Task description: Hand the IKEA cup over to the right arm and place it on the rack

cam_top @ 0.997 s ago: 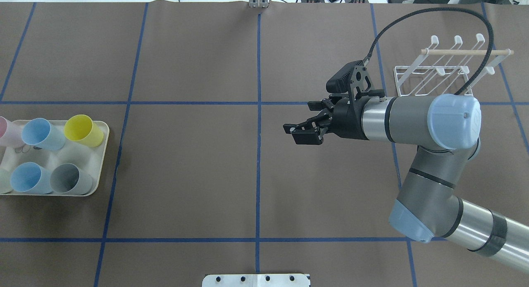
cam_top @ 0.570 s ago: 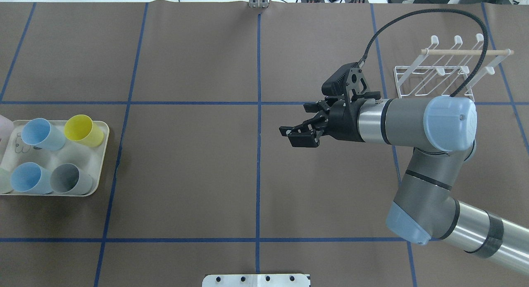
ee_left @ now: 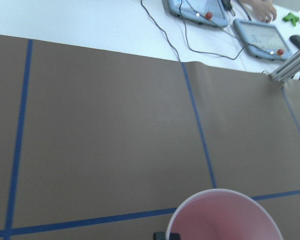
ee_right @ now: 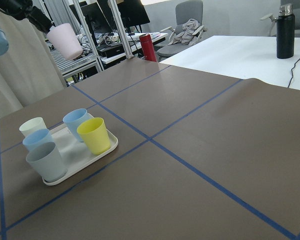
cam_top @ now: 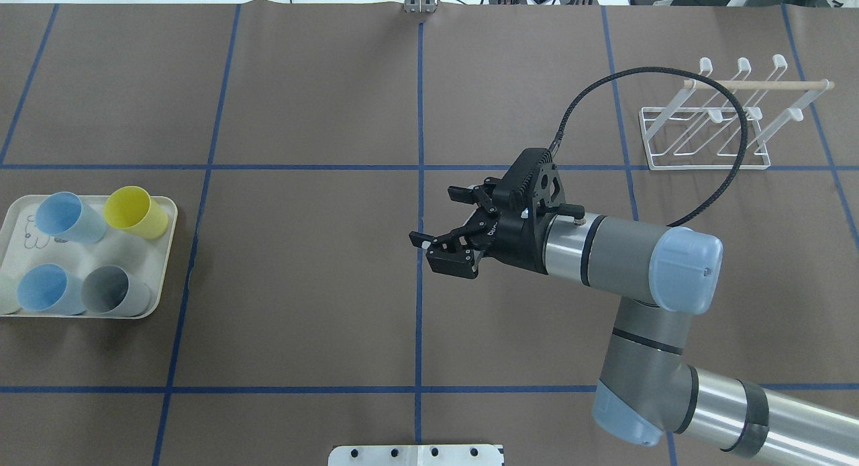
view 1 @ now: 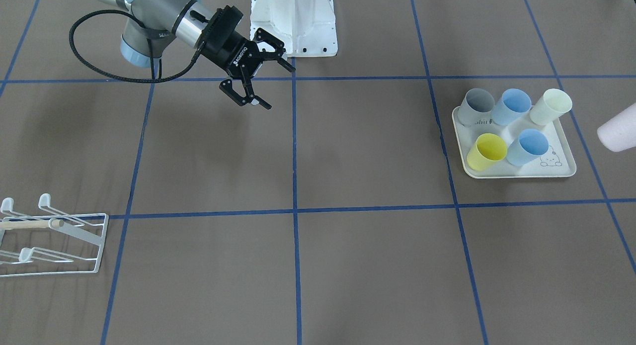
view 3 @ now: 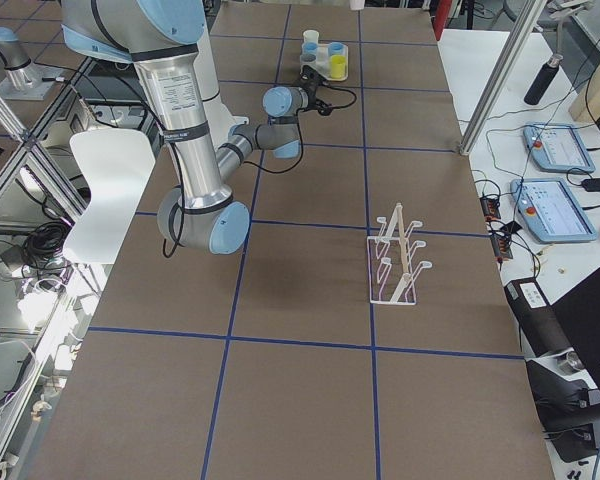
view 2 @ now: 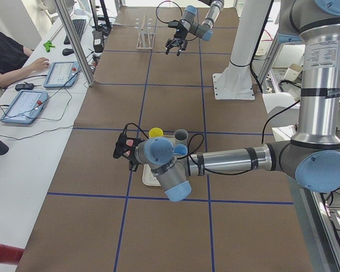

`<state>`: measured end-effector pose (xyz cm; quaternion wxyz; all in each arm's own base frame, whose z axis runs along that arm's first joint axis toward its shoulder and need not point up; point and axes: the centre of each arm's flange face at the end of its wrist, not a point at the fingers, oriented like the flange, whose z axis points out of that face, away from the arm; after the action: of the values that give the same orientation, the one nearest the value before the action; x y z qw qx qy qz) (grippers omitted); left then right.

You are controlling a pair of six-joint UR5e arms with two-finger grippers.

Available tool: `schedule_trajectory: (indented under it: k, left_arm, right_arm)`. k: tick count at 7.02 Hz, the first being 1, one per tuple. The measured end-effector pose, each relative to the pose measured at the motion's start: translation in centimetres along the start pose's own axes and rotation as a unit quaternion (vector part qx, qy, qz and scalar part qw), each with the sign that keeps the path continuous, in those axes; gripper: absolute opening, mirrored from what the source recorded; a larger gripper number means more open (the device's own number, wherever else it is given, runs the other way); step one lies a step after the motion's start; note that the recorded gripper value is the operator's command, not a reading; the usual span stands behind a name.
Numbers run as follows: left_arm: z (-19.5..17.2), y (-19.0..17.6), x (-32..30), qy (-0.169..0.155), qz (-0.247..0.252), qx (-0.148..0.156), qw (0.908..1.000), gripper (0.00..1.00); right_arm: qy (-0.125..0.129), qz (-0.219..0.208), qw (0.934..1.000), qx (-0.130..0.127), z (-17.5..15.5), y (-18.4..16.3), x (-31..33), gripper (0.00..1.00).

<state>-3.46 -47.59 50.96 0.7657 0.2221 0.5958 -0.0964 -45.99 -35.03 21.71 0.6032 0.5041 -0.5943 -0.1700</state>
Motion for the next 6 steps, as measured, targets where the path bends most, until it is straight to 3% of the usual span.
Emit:
schedule_trajectory:
  k: [2, 4, 6]
  left_arm:
    - [1.3, 0.7, 10.7, 0.066, -0.069, -0.049, 0.9942, 0.00]
    - [5.3, 1.9, 21.0, 0.114, -0.112, -0.093, 0.9827, 0.00]
    - [11.8, 4.7, 30.1, 0.163, -0.149, -0.093, 0.9708, 0.00]
  right_arm:
    - [-0.025, -0.061, 0.9970, 0.040, 0.2, 1.2, -0.8, 0.98]
    - [-0.043, -0.125, 0.9881, 0.077, 0.3, 2.7, -0.2, 0.96]
    - [-0.039, -0.151, 0.9848, 0.077, 1.6, 1.3, -0.8, 0.96]
